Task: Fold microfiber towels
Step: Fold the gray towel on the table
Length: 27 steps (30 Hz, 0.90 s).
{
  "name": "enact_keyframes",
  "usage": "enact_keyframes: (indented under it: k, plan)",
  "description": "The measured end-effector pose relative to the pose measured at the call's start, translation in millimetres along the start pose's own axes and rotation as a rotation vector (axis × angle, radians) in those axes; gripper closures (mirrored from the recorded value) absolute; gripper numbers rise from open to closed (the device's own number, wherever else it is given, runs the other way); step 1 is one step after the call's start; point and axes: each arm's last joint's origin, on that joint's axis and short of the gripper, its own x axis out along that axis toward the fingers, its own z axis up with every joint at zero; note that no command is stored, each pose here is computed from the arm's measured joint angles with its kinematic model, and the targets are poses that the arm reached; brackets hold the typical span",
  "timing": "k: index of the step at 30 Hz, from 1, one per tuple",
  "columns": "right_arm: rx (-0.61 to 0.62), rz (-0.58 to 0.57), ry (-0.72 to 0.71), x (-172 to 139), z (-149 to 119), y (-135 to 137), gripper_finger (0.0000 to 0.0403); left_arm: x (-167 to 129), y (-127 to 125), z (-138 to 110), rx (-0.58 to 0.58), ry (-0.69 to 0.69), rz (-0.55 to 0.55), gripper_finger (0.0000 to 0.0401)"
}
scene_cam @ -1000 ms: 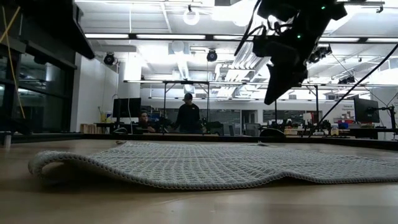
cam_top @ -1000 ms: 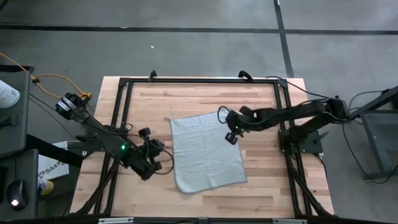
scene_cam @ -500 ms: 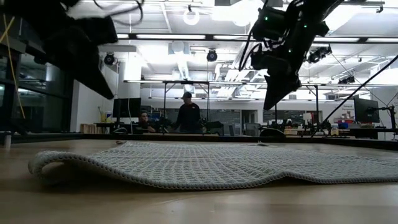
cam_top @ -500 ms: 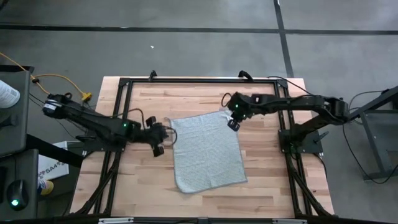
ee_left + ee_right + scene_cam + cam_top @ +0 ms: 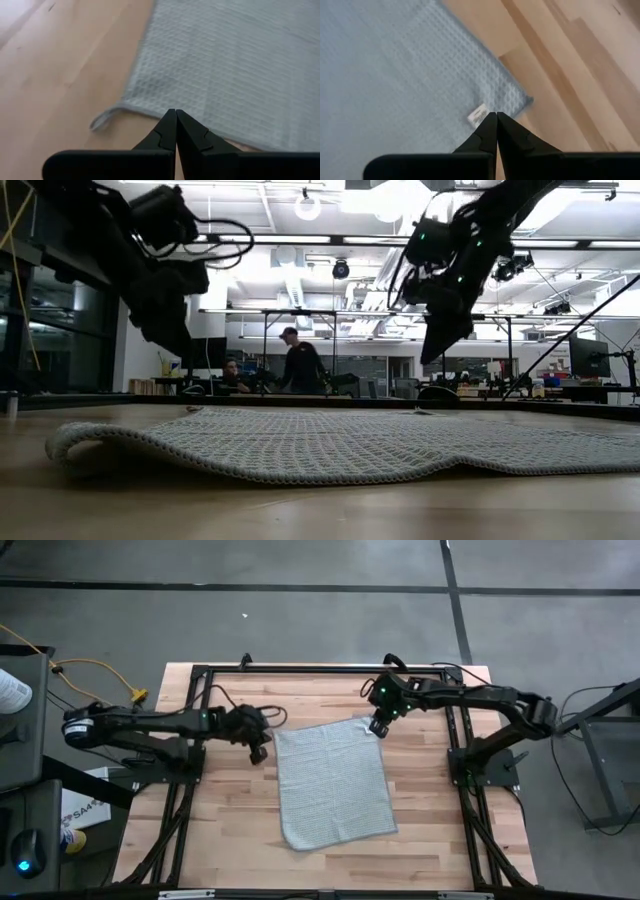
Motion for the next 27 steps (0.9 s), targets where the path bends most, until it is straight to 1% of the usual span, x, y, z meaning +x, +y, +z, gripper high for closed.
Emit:
enact_keyframes:
  k: [4, 7, 11, 15, 17, 21, 24, 27]
  plan:
    - [-0.035, -0.011, 0.028, 17, 0, -5, 0.0397, 3, 12, -4, -0.070, 0.020, 0.016, 0.0401]
    - [-0.051, -0.018, 0.055, 26, -1, -10, 0.0385, 3, 18, -6, -0.107, 0.029, 0.018, 0.0401]
    - [-0.052, -0.029, 0.074, 32, -2, -17, 0.0359, 3, 22, -5, -0.117, 0.017, 0.029, 0.0401]
    - [-0.046, -0.039, 0.076, 32, -2, -25, 0.0330, 3, 26, 1, -0.127, -0.036, 0.032, 0.0397]
    - [-0.040, -0.044, 0.073, 31, -2, -29, 0.0317, 3, 27, 3, -0.126, -0.055, 0.033, 0.0387]
    - [-0.022, -0.057, 0.057, 30, -1, -40, 0.0299, 4, 30, 5, -0.133, -0.073, 0.038, 0.0351]
    - [-0.012, -0.065, 0.043, 29, 0, -46, 0.0291, 11, 33, 3, -0.162, -0.038, 0.056, 0.0321]
    - [0.008, -0.034, 0.032, 28, 0, -51, 0.0290, 21, 36, -1, -0.172, 0.008, 0.067, 0.0293]
